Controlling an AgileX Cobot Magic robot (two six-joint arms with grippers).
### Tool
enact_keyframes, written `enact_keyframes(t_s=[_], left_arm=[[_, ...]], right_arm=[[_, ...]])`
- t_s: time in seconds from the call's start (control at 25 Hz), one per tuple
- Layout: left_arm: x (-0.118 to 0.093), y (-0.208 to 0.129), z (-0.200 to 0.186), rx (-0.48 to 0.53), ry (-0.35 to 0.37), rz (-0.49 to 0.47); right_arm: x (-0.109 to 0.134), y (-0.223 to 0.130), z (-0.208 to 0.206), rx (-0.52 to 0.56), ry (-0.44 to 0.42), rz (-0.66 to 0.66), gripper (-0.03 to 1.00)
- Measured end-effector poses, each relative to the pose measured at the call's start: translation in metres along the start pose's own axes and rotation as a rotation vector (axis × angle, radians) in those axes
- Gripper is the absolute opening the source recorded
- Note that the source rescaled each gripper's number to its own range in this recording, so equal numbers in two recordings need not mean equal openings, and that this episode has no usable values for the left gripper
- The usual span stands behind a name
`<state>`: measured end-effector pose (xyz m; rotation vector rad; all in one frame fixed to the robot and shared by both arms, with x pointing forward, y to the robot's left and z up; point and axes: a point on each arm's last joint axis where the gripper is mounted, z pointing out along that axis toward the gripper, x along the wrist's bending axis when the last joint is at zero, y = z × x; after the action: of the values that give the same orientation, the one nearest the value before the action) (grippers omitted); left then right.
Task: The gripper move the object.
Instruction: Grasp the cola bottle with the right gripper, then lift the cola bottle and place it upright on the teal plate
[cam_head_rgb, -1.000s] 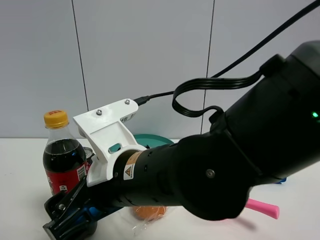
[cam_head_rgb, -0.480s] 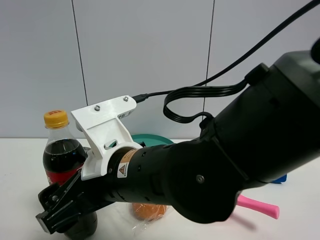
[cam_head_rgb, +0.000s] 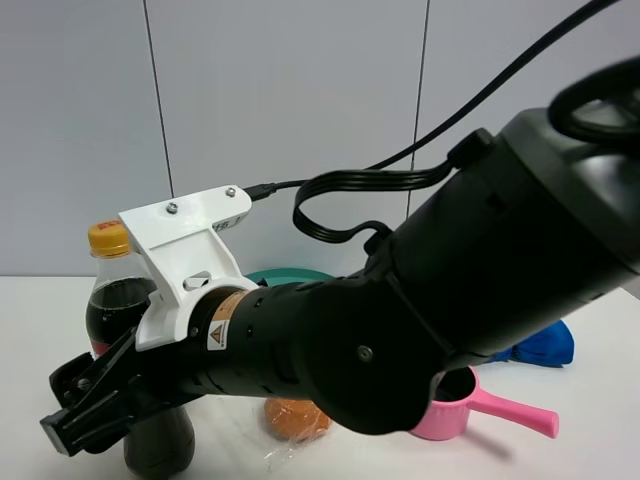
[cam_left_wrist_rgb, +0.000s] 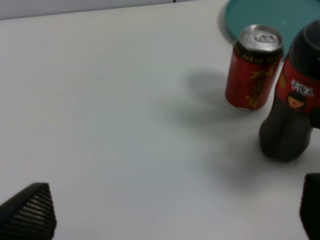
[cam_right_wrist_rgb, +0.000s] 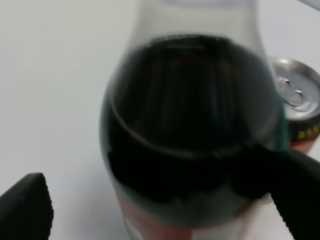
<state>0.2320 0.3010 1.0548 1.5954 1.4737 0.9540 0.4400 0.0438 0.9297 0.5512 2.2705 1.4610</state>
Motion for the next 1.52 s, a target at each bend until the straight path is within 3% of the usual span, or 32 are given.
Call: enact_keyframes(t_s=[0.68, 0.88, 0.96, 1.08, 1.52], left_arm=[[0.0, 0.0, 0.0, 0.0, 0.0, 0.0], [0.0, 0.0, 0.0, 0.0, 0.0, 0.0], [0.0, 0.0, 0.0, 0.0, 0.0, 0.0], [0.0, 0.0, 0.0, 0.0, 0.0, 0.0], [0.0, 0.0, 0.0, 0.0, 0.0, 0.0]], right_arm=[[0.003, -0.011, 0.02, 0.022, 0.01, -0.004, 0.64], [0.003, -0.01, 0.02, 0.021, 0.01, -0.004, 0.47], [0.003, -0.01, 0.02, 0.019, 0.01, -0.004, 0.32], [0.003, -0.009, 0.021, 0.017, 0.011, -0.005, 0.0], [0.003, -0.01, 0.021, 0.017, 0.012, -0.005, 0.0]])
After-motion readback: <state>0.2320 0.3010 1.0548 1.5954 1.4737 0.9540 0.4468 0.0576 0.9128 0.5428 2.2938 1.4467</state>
